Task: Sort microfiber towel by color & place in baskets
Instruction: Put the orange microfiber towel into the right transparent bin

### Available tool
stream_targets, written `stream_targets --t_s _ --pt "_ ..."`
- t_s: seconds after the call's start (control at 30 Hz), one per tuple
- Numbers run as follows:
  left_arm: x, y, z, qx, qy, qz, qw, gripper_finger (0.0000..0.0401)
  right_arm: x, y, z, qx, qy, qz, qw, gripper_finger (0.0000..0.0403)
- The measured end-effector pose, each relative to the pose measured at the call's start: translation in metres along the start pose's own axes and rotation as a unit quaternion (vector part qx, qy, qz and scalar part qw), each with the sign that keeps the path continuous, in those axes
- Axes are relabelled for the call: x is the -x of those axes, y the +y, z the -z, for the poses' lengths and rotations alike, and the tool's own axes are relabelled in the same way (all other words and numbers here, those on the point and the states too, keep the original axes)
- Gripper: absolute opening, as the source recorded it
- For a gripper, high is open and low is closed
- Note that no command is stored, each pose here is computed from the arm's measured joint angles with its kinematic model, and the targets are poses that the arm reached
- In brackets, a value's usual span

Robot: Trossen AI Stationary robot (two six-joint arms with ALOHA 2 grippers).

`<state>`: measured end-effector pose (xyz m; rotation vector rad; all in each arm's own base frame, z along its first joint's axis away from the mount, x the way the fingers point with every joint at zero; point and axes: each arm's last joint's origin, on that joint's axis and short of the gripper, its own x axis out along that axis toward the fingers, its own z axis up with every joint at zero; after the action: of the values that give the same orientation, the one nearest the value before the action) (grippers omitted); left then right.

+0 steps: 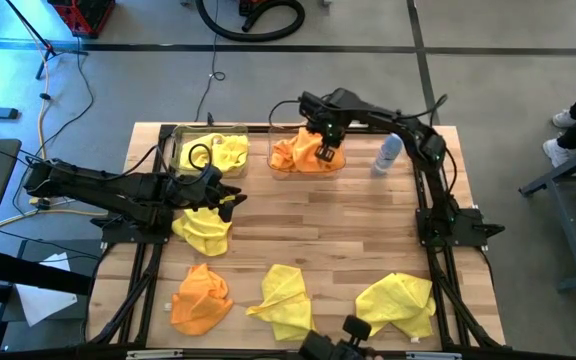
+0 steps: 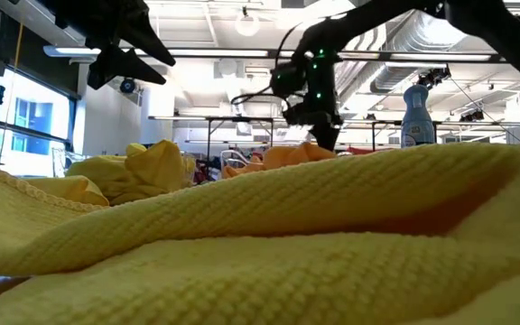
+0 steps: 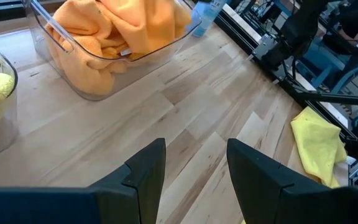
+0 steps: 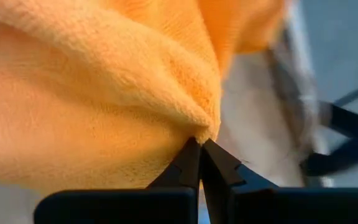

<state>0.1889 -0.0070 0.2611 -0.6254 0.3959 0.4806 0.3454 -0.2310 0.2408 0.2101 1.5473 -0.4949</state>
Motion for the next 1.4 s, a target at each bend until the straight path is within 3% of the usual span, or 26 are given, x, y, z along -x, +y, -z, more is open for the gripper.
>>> stream_targets --t_s 0.07,0.33,0.63,0.8,0.97,1.13,1.4 --pt "0.0 0.0 0.0 0.0 -0.003 -0.003 1.0 0.0158 0.002 -0.003 0.0 -0.002 -0.005 0.012 1.0 0.0" --pt "0.0 0.0 0.0 0.0 -0.004 -0.004 1.0 0.0158 -0.01 -0.003 -0.008 -0.021 -0.024 -0.025 0.999 0.0009" --pt "0.0 0.001 -0.001 0.0 -0.009 -0.01 1.0 0.0158 -0.002 -0.009 0.0 -0.016 -0.01 -0.039 0.999 0.0109" --pt "0.0 0.001 -0.001 -0.001 -0.008 -0.012 1.0 0.0158 0.018 -0.019 0.012 -0.062 -0.019 -0.038 0.997 0.0148" --pt "0.0 0.002 0.0 -0.001 -0.009 -0.015 1.0 0.0158 0.037 -0.019 0.014 -0.124 -0.06 -0.045 0.989 0.0144" --pt "0.0 0.002 -0.001 -0.001 -0.01 -0.017 1.0 0.0158 0.039 0.005 -0.004 -0.104 -0.126 -0.06 0.985 0.0135" --pt "0.0 0.002 -0.001 -0.001 -0.01 -0.017 1.0 0.0158 -0.009 0.027 -0.026 -0.098 -0.082 -0.063 0.99 0.0133"
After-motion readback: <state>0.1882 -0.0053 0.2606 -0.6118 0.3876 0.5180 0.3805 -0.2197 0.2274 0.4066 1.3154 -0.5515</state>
